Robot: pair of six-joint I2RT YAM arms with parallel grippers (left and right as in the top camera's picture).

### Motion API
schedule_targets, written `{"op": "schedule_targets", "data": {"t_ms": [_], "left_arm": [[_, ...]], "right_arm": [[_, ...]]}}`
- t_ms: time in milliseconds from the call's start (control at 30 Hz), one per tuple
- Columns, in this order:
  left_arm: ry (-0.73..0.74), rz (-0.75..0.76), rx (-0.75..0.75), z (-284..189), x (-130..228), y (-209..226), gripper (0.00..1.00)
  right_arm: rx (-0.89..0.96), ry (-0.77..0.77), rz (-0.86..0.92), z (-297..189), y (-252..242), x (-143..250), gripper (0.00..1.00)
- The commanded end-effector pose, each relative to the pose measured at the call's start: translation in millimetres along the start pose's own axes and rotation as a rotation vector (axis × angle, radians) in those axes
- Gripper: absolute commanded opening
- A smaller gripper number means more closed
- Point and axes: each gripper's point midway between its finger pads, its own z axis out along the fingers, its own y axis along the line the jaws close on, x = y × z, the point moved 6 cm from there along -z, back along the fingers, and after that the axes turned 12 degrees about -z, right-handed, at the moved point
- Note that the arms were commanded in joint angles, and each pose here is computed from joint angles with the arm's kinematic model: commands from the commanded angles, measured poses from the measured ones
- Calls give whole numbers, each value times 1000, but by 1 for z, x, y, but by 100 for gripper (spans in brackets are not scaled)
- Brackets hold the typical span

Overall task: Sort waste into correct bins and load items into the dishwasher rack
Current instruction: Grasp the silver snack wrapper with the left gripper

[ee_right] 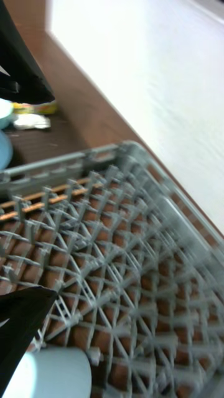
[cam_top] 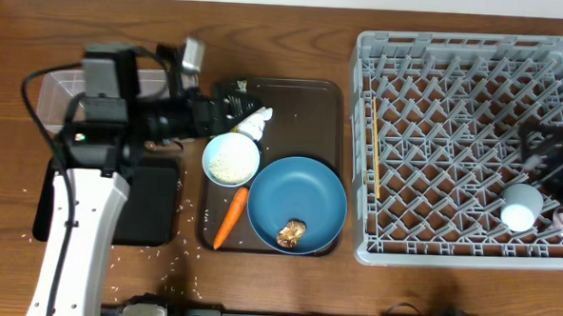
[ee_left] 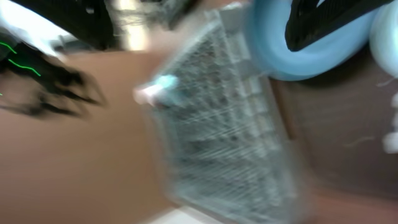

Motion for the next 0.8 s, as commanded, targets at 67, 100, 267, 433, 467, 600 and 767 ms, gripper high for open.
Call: {"op": "schedule_targets", "data": {"t_ms": [67, 100, 267, 433, 467, 600, 767], "left_arm": [[-224, 196, -522, 9, -10, 33, 89], [-259, 219, -588, 10, -12, 35, 89], [-302, 303, -813, 26, -22, 55, 83], [-282, 307, -868, 68, -47, 92, 80], [-268, 321, -859, 78, -50, 97, 79], [-253, 338, -850, 112, -61, 121, 78], [-246, 335, -855, 143, -69, 152, 72]], "right_arm": [[-80, 103, -216, 12, 29, 18, 83], [-77, 116, -232, 14, 32, 20, 83], [-71, 169, -290, 19, 44, 32, 83], [-89, 209, -299, 21, 49, 40, 83], [-89, 215, -296, 22, 49, 40, 83], [-83, 251, -283, 22, 47, 46, 83], [-75, 278, -273, 24, 45, 50, 83]]}}
